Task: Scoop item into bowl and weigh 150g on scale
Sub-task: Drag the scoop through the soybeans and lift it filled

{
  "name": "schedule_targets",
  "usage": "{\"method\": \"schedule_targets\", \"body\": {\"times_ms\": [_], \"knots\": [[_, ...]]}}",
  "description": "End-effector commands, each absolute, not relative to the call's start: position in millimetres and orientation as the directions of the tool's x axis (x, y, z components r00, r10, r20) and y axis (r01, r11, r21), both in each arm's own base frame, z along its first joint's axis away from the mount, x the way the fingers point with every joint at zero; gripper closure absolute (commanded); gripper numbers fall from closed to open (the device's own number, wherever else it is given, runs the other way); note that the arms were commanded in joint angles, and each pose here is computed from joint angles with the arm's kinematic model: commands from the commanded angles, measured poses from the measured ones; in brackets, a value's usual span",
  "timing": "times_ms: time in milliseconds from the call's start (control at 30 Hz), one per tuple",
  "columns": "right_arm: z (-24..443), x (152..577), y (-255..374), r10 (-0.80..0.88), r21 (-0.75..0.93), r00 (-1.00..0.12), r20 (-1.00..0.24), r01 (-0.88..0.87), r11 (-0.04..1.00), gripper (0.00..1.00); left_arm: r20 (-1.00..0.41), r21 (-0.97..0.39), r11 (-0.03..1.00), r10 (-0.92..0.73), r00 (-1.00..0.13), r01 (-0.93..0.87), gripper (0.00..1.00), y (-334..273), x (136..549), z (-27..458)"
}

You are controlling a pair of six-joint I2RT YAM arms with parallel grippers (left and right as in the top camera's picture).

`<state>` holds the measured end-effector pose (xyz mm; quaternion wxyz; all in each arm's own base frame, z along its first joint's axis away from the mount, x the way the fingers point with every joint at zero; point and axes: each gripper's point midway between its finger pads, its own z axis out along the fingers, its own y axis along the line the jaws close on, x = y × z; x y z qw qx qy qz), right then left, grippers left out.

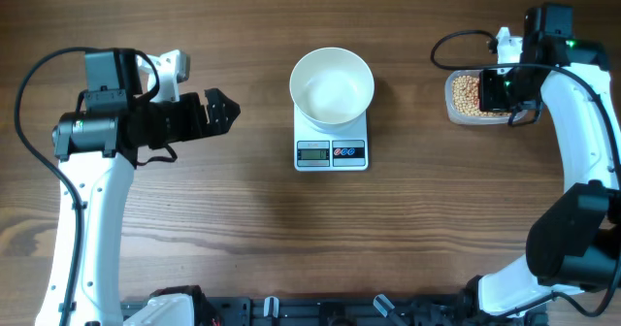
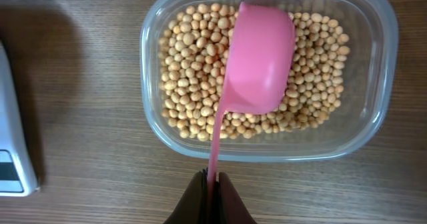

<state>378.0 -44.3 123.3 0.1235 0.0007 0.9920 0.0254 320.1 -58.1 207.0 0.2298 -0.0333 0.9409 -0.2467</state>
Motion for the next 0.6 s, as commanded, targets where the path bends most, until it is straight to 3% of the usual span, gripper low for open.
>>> {"method": "schedule_targets", "body": {"times_ms": [0, 567], "knots": [[117.7, 375.8, -31.6, 0.031, 0.192, -0.971, -0.236, -0.016, 0.981, 0.96, -0.433, -0.484, 0.871, -0.153, -0.888, 0.086, 0.00, -61.9, 319.7, 214.4], [117.6, 366.3, -47.9, 0.169, 0.413, -0.956, -0.239, 0.057, 0.909, 0.96, -0.431, -0.484, 0.871, -0.153, -0.889, 0.085, 0.00, -61.9, 319.4, 214.2]]}}
